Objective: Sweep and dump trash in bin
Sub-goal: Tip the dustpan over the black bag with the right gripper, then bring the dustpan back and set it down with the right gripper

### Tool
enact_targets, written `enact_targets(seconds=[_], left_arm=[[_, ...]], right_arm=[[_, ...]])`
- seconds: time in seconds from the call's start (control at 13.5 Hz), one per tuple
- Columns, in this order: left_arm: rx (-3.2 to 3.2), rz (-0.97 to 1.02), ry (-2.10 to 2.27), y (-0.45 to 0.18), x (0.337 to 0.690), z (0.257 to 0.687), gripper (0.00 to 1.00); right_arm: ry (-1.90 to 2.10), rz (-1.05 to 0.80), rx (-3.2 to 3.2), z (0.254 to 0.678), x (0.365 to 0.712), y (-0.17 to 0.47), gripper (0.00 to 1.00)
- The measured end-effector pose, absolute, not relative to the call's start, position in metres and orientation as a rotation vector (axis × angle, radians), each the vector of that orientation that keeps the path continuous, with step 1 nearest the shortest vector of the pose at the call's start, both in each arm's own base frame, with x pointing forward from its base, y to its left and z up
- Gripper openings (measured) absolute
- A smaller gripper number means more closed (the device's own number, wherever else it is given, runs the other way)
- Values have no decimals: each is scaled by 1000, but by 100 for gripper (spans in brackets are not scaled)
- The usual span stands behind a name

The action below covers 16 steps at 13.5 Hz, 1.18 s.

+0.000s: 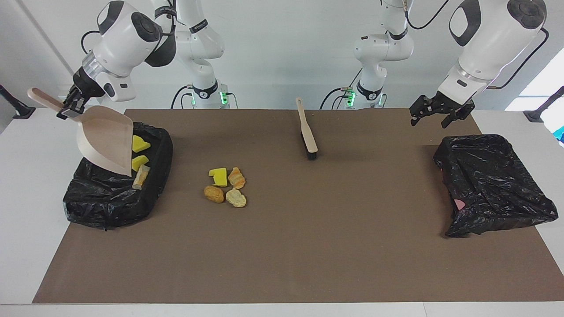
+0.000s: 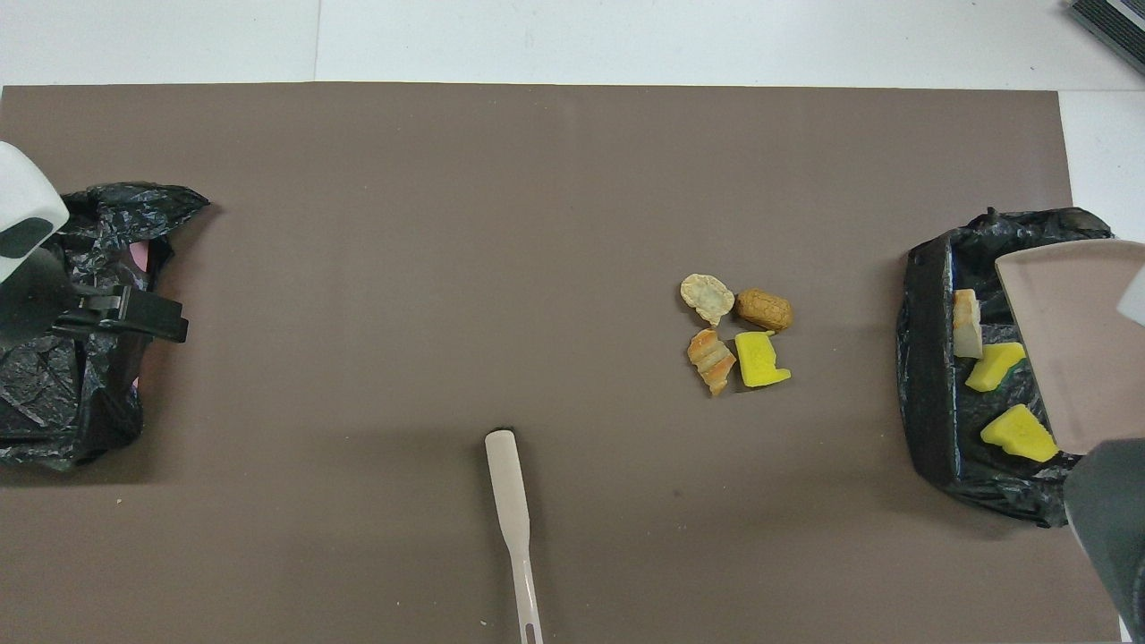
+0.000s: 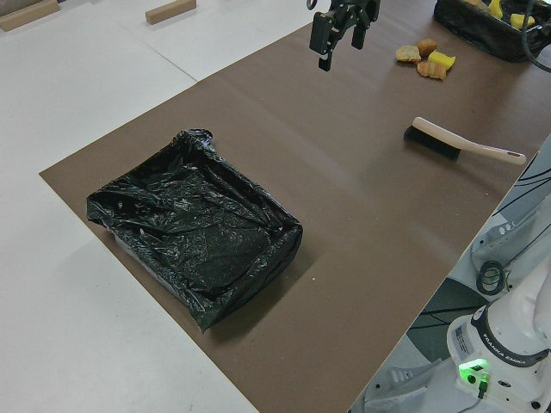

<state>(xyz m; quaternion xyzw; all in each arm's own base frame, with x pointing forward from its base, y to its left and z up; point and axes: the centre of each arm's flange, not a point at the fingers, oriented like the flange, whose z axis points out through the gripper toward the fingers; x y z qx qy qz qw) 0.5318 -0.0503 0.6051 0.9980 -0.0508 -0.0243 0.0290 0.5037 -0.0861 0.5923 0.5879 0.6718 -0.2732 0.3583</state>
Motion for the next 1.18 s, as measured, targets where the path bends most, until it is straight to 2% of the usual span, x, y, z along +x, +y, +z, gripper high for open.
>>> enact_targets(seconds=[0.22,0.44,0.81,1.18], left_arm=[[3080,-35,-157,-50,525,619,100],[3080,-32,-150,-48,525,620,100],[3080,-32,-151,-48,525,620,100],[3081,-32,-151,-48,525,620,100]], right_arm=[[1607,-681,1736,609,496,-63,31],[1376,-643,2007,600,483,-33,31],[1016,-592,2362,583,466,-25,31],[708,-416,2713,572,465,9,31]])
